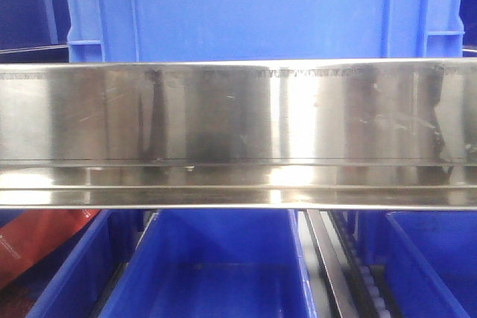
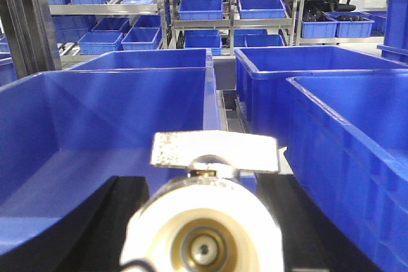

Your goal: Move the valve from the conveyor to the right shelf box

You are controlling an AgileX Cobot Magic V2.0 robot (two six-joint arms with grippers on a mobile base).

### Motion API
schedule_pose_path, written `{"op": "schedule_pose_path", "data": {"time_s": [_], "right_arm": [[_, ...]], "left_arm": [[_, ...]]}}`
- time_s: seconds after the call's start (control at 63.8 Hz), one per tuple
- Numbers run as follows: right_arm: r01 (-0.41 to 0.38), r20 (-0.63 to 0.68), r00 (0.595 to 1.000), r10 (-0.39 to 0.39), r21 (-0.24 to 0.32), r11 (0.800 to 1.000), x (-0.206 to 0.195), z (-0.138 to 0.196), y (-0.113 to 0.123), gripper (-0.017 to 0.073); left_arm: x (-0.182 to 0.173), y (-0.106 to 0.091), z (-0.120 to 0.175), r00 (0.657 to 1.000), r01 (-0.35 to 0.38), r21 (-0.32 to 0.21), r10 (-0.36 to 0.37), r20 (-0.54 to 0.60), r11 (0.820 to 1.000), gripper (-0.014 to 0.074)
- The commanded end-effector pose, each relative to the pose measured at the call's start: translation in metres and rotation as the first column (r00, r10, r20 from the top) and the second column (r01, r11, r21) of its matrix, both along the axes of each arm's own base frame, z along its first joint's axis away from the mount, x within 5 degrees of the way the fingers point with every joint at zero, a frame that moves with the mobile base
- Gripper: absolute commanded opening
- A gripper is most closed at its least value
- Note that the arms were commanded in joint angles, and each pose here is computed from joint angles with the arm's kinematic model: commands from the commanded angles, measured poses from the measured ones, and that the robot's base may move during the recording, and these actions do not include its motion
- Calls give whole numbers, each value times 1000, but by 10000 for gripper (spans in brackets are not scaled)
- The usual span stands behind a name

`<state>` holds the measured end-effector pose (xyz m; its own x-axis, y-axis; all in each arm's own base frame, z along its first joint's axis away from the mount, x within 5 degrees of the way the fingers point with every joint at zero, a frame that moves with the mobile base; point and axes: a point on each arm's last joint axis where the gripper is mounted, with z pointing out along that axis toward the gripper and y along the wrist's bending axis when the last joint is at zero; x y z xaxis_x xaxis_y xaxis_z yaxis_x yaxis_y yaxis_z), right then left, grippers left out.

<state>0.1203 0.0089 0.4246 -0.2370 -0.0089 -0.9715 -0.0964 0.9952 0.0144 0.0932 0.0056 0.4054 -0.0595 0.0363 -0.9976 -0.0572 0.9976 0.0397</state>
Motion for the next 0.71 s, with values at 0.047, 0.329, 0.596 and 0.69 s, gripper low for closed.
{"op": "schedule_pose_path", "data": {"time_s": [0.047, 0.329, 0.596, 0.69], "right_arm": [[10, 93, 996, -10, 0, 1000, -2, 12, -1, -154], [10, 93, 996, -10, 0, 1000, -2, 12, -1, -154], [21, 167, 986, -22, 6, 1000, -1, 19, -2, -154], [22, 174, 984, -23, 6, 1000, -1, 19, -2, -154]], "left_arm": [[-2, 0, 7, 998, 2, -9, -1, 69, 1000, -111], [-2, 0, 7, 998, 2, -9, -1, 69, 1000, -111], [-2, 0, 7, 998, 2, -10, -2, 69, 1000, -111], [-2, 0, 7, 998, 2, -10, -2, 69, 1000, -111]]}}
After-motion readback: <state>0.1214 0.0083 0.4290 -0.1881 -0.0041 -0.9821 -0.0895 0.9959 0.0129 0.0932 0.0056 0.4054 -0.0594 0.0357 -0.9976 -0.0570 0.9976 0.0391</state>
